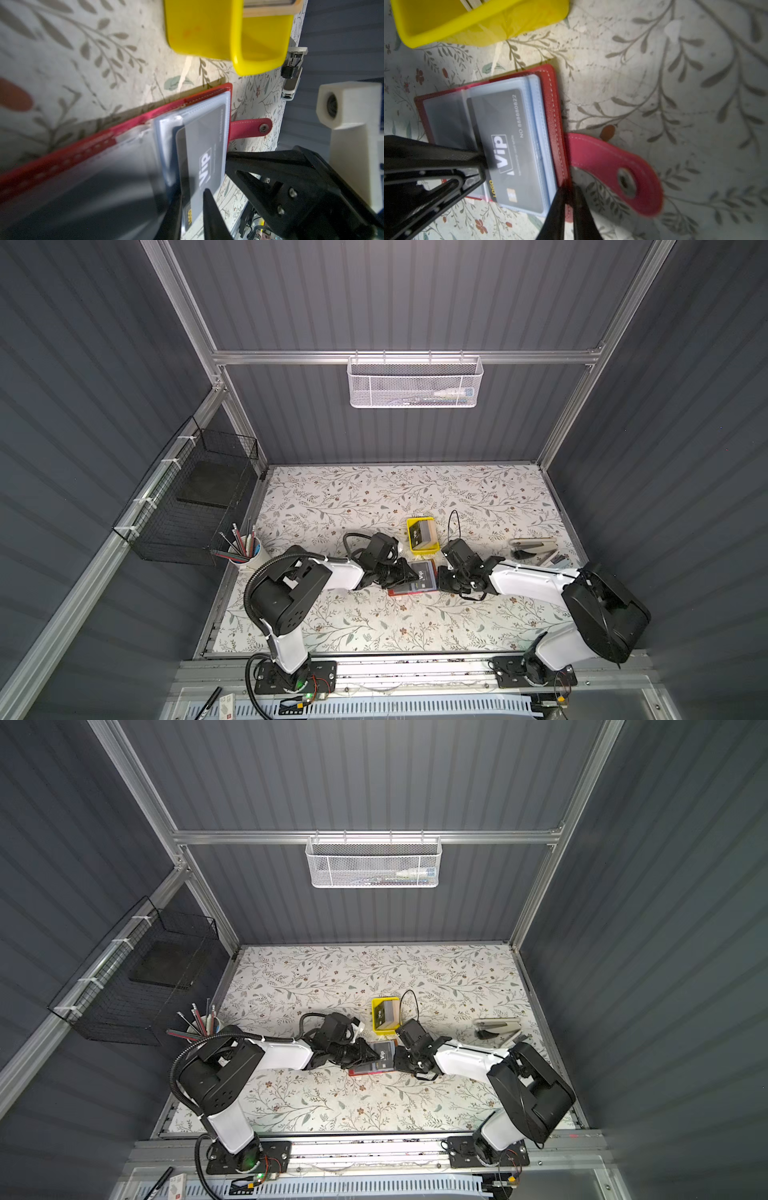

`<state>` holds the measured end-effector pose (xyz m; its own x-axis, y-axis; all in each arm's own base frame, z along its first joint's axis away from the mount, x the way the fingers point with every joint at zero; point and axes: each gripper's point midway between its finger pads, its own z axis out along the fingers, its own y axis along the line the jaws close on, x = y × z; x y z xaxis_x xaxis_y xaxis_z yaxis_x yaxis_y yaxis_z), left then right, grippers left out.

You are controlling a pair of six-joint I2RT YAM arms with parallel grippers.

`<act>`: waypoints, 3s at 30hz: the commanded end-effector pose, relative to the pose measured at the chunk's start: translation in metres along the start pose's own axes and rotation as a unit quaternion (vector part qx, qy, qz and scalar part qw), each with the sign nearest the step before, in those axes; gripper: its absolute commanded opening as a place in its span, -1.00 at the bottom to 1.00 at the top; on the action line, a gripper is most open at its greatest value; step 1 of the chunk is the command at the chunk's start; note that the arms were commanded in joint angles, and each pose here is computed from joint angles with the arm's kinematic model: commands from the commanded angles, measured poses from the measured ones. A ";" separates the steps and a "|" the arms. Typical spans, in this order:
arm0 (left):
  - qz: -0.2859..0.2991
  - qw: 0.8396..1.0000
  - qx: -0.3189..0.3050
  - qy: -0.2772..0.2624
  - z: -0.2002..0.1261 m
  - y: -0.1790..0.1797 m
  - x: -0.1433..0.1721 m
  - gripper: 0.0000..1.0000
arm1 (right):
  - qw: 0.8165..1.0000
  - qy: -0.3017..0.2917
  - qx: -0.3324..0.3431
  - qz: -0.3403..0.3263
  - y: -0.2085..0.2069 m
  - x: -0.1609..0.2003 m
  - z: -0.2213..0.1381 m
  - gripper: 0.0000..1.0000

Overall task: Insert credit cards into a card holder
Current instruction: Insert the credit card into the card slot.

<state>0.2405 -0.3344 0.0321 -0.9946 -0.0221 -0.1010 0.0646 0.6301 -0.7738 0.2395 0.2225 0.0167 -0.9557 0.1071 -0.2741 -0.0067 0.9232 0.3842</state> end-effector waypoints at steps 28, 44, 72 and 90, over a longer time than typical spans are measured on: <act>0.020 0.997 -0.080 0.002 -0.007 0.018 0.003 -0.70 | 0.997 -0.029 -0.066 -0.005 0.031 -0.016 -0.018 -0.63; 0.014 0.995 -0.101 0.007 -0.005 0.028 0.006 -0.80 | 0.996 -0.010 -0.091 0.008 0.035 -0.012 -0.010 -0.54; 0.008 0.994 -0.104 0.005 -0.004 0.032 0.008 -0.88 | 0.994 -0.006 -0.109 0.013 0.038 -0.012 -0.006 -0.51; 0.018 0.995 -0.099 -0.007 -0.010 0.019 0.002 -0.83 | 0.997 -0.001 -0.078 0.019 0.028 -0.010 -0.002 -0.51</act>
<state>0.2437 -0.3236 0.0265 -0.9893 -0.0067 -0.1458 0.0938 0.7365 -0.6699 0.2487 0.2512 0.0392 -0.9511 0.1349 -0.2778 -0.0461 0.8275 0.5595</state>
